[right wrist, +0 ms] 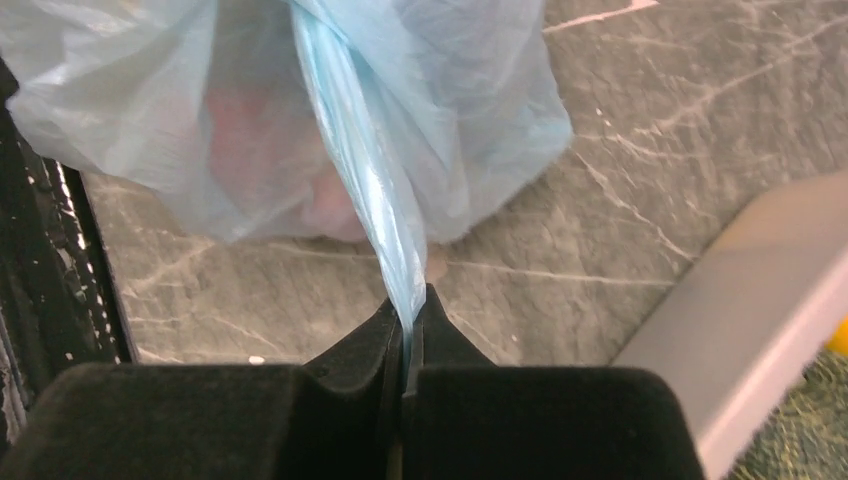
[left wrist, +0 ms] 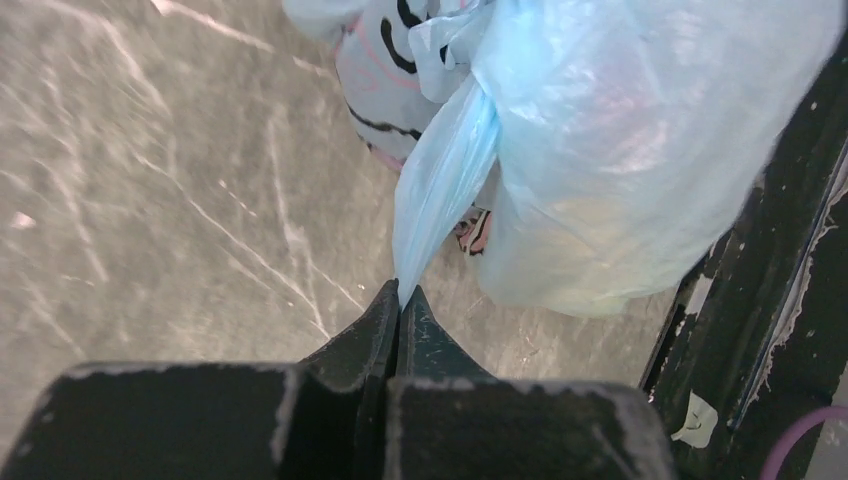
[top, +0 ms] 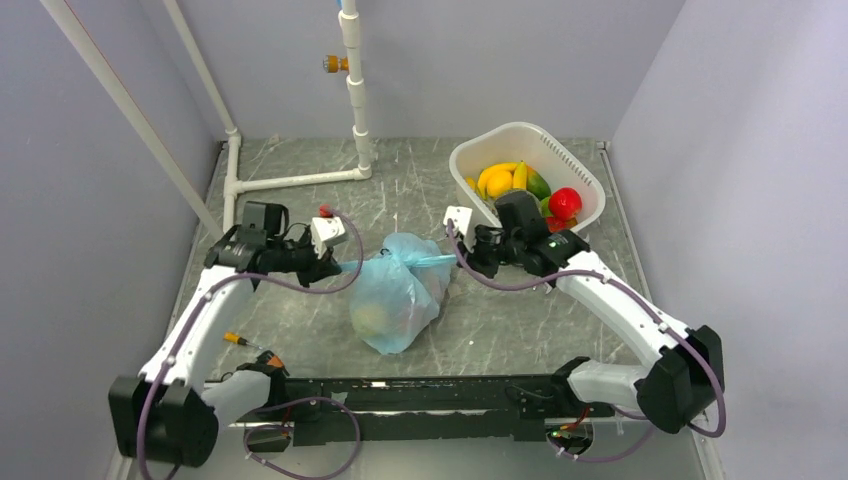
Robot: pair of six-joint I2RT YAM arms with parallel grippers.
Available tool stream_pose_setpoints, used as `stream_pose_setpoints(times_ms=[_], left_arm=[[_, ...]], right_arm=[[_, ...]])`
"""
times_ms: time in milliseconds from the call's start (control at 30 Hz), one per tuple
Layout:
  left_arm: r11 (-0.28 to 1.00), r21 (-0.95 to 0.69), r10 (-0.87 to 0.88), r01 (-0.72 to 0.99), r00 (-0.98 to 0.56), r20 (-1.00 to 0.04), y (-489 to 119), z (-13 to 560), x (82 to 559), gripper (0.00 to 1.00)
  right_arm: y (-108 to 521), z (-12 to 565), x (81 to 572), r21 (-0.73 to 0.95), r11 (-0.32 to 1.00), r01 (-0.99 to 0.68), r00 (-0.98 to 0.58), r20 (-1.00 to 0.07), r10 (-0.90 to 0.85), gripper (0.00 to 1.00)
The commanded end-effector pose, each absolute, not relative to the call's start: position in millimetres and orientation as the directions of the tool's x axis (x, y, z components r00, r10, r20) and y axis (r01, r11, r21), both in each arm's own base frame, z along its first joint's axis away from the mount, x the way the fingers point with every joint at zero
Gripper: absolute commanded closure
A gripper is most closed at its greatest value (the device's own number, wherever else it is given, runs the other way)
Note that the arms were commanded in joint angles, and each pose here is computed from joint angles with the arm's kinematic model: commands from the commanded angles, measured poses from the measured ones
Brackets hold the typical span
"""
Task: Place the fake fruits into the plastic bag and tie a complex knot
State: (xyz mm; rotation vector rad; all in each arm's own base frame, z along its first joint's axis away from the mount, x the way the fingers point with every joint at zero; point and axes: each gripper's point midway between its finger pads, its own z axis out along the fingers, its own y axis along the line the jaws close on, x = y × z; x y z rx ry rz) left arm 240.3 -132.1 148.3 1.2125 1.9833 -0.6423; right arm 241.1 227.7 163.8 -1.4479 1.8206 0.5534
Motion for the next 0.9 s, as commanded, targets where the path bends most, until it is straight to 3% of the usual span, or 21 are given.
stream_pose_setpoints(times_ms=[0, 233, 533, 567, 633, 700, 767, 867], left_arm=[[0.554, 0.05, 0.611, 0.831, -0.365, -0.703, -86.2, 143.8, 233.5, 1.0], [0.582, 0.003, 0.646, 0.813, -0.46, -0.61, -72.2, 88.7, 225.0, 1.0], [0.481, 0.014, 0.617, 0.877, -0.326, -0.716, -108.4, 122.2, 216.4, 1.0], [0.466, 0.018, 0.616, 0.884, -0.31, -0.724, -114.0, 126.6, 215.9, 1.0], [0.451, 0.005, 0.602, 0.893, -0.3, -0.74, -123.5, 133.9, 216.5, 1.0], [0.444, -0.009, 0.583, 0.896, -0.297, -0.756, -130.2, 141.5, 220.0, 1.0], [0.436, -0.015, 0.579, 0.9, -0.293, -0.761, -134.3, 145.0, 223.3, 1.0], [0.41, -0.011, 0.591, 0.912, -0.275, -0.758, -141.0, 148.7, 224.1, 1.0]], right_arm=[[157.3, 143.1, 246.3, -0.113, 0.407, -0.906, -0.242, -0.652, -0.718, 1.0], [122.6, 62.3, 238.0, -0.08, 0.409, -0.909, -0.307, -0.536, -0.786, 1.0], [156.8, 110.0, 223.0, -0.013, 0.319, -0.948, -0.233, -0.655, -0.719, 1.0], [165.0, 116.0, 220.0, 0.001, 0.296, -0.955, -0.224, -0.659, -0.719, 0.93], [180.3, 126.3, 218.6, 0.013, 0.267, -0.964, -0.207, -0.668, -0.715, 0.59], [194.9, 130.5, 223.1, -0.014, 0.256, -0.967, -0.178, -0.681, -0.711, 0.34], [206.1, 128.0, 225.8, -0.049, 0.24, -0.969, -0.145, -0.676, -0.722, 0.26], [218.2, 120.7, 226.7, -0.073, 0.2, -0.977, -0.106, -0.651, -0.752, 0.24]])
